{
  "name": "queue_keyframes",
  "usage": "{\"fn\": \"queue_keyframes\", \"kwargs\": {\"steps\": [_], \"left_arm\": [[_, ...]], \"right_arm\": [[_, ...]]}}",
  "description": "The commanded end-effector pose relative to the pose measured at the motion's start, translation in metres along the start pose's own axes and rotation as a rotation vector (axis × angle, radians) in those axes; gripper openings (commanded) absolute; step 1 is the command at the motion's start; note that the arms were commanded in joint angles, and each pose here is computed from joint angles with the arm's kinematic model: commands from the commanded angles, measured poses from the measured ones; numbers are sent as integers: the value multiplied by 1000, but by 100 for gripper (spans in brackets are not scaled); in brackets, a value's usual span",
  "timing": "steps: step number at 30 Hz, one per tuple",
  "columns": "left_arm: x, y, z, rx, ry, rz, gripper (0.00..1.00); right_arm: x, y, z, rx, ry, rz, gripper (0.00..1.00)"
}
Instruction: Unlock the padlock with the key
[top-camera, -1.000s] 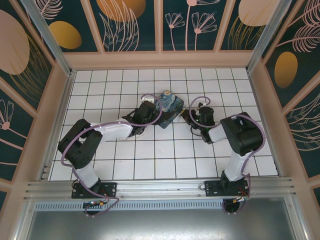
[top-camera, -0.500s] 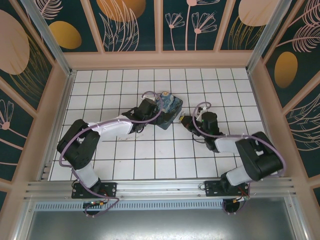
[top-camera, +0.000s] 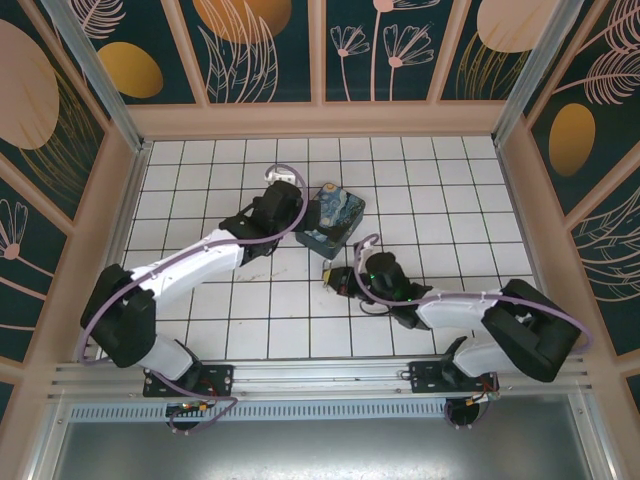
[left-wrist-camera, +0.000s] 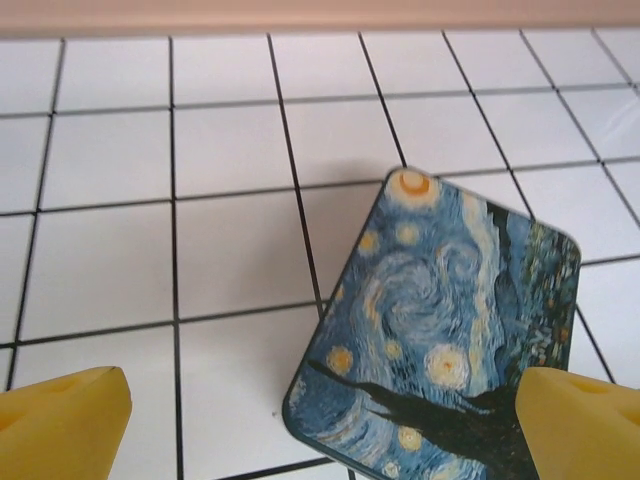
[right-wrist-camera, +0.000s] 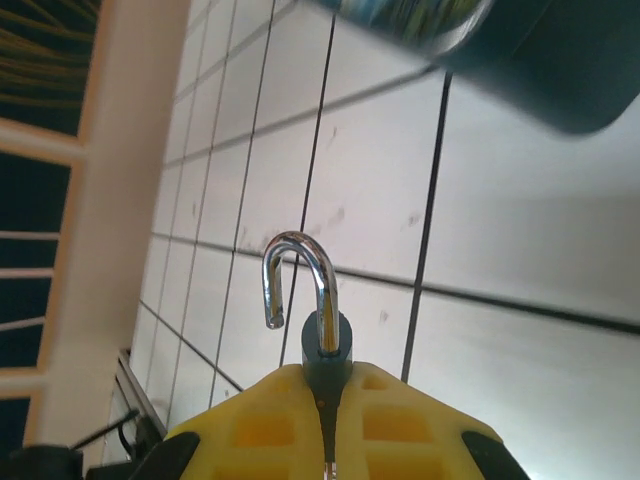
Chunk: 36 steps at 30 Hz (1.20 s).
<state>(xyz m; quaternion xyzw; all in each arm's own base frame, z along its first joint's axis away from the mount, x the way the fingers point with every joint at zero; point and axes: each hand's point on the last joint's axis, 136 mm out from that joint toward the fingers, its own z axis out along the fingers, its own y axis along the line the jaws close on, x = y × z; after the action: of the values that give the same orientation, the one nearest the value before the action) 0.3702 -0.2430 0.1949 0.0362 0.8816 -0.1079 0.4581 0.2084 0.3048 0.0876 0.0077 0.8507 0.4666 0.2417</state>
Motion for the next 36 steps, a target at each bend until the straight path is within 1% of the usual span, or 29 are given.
{"fn": "queue_keyframes", "kwargs": {"steps": [1, 6, 9, 13, 18, 19, 23, 26, 30, 34, 36], "left_arm": [[-31, 3, -22, -15, -105, -22, 99], [-52, 4, -49, 41, -207, -95, 98], [-58, 8, -61, 44, -227, -120, 99], [-57, 10, -69, 56, -228, -126, 98], [-53, 16, -76, 63, -243, -145, 98], [-46, 19, -74, 57, -237, -143, 99], [-39, 25, -76, 45, -245, -147, 99], [-40, 31, -81, 27, -265, -153, 98], [-44, 39, -87, 0, -300, -158, 99], [-48, 46, -92, -18, -340, -152, 99], [-49, 48, -94, -22, -362, -142, 98]], "right_arm": [[7, 25, 19, -35, 5, -14, 0], [41, 50, 50, -99, 108, -26, 0], [56, 57, 62, -134, 145, -4, 0], [59, 37, 67, -90, 144, 33, 0], [52, 12, 64, -21, 116, 61, 0], [49, 8, 63, -6, 111, 69, 0], [42, -6, 59, 42, 100, 78, 9], [37, -13, 56, 60, 89, 86, 20], [29, -18, 50, 74, 71, 88, 40], [16, -11, 37, 70, 34, 73, 60], [8, -5, 28, 72, 12, 54, 68]]}}
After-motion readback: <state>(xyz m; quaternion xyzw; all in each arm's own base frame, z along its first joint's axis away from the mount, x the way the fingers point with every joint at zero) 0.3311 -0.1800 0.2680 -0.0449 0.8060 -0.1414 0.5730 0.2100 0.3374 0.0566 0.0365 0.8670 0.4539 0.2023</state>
